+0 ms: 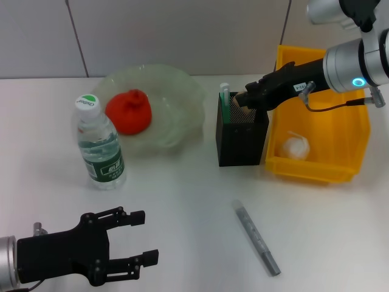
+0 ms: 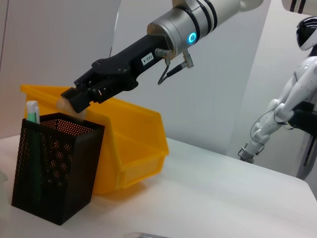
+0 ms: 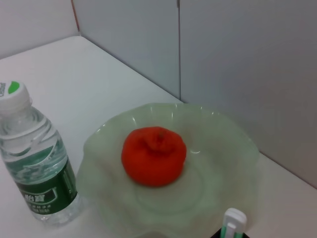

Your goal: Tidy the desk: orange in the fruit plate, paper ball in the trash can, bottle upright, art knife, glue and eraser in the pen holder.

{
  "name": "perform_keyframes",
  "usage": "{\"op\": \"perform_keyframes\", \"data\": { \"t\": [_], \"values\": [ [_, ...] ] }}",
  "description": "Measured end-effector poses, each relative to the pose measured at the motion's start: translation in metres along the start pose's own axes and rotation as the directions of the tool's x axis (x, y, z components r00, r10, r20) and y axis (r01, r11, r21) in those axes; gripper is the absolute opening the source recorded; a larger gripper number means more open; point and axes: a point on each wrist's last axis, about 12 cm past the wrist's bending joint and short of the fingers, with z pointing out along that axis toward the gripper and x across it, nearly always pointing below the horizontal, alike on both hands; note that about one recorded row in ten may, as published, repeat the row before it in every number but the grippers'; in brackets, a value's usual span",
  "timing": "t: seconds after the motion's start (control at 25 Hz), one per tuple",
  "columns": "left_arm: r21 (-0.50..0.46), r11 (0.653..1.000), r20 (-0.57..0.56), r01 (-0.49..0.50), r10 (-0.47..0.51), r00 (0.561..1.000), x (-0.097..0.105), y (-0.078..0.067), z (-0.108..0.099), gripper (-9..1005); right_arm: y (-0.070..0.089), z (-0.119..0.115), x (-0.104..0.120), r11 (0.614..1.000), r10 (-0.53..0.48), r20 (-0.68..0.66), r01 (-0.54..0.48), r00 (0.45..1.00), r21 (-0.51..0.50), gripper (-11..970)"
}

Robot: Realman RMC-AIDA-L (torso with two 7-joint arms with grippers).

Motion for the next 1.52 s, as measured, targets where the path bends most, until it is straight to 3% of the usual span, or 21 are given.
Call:
{"op": "perform_keyframes", "data": {
  "t": [0.2,0.44,0.56,0.6,0.72,0.8,0.88,1.0,1.08,1.2,1.32,1.4,1.52],
  "values": [
    [0.002,1.0,0.004,0.002,-0.002,1.0,0.0,-0.001,0.0,810,0.002,0.001,-0.001,1.0,-0.015,-0.007,0.014,1.0,-0.004,276],
    [0.001,1.0,0.005,0.004,-0.004,1.0,0.0,-0.001,-0.001,810,0.003,-0.005,-0.006,1.0,0.006,0.055,-0.005,0.998,-0.012,528],
    [-0.005,1.0,0.01,0.006,-0.006,1.0,0.0,-0.001,-0.002,810,0.009,-0.017,-0.012,0.996,0.048,0.161,-0.036,0.986,-0.081,621],
    [-0.006,1.0,0.012,0.007,-0.007,1.0,0.0,-0.001,-0.002,810,0.017,-0.027,-0.016,0.987,0.057,0.201,-0.025,0.978,-0.157,652],
    [-0.008,1.0,0.013,0.007,-0.007,1.0,0.0,-0.001,-0.002,810,0.024,-0.035,-0.018,0.974,0.053,0.196,-0.007,0.979,-0.227,652],
    [-0.008,1.0,0.013,0.007,-0.007,1.0,0.0,-0.001,-0.002,810,0.035,-0.043,-0.023,0.948,0.055,0.119,-0.015,0.991,-0.317,652],
    [-0.008,1.0,0.014,0.007,-0.007,1.0,0.0,-0.001,-0.002,810,0.037,-0.044,-0.023,0.943,0.061,0.086,-0.029,0.994,-0.331,652],
    [-0.009,1.0,0.016,0.002,-0.002,1.0,0.0,-0.001,-0.002,810,0.042,-0.04,-0.028,0.939,0.093,-0.12,-0.127,0.988,-0.32,652],
    [-0.009,1.0,0.017,0.002,-0.001,1.0,0.0,-0.001,-0.002,810,0.042,-0.038,-0.029,0.939,0.103,-0.167,-0.151,0.98,-0.308,652],
    [-0.009,1.0,0.019,0.001,-0.001,1.0,0.0,-0.001,-0.001,810,0.046,-0.022,-0.03,0.935,0.13,-0.36,-0.235,0.924,-0.264,653],
    [-0.008,1.0,0.019,0.002,-0.002,1.0,0.0,-0.001,-0.001,810,0.052,-0.011,-0.028,0.937,0.118,-0.445,-0.248,0.888,-0.247,653],
    [-0.008,1.0,0.019,0.005,-0.005,1.0,0.0,-0.001,-0.001,810,0.061,0.004,-0.025,0.956,0.071,-0.547,-0.214,0.834,-0.202,653],
    [-0.007,1.0,0.019,0.005,-0.005,1.0,0.0,-0.001,-0.001,810,0.068,0.014,-0.024,0.972,0.037,-0.594,-0.168,0.804,-0.166,653]
  ]
}}
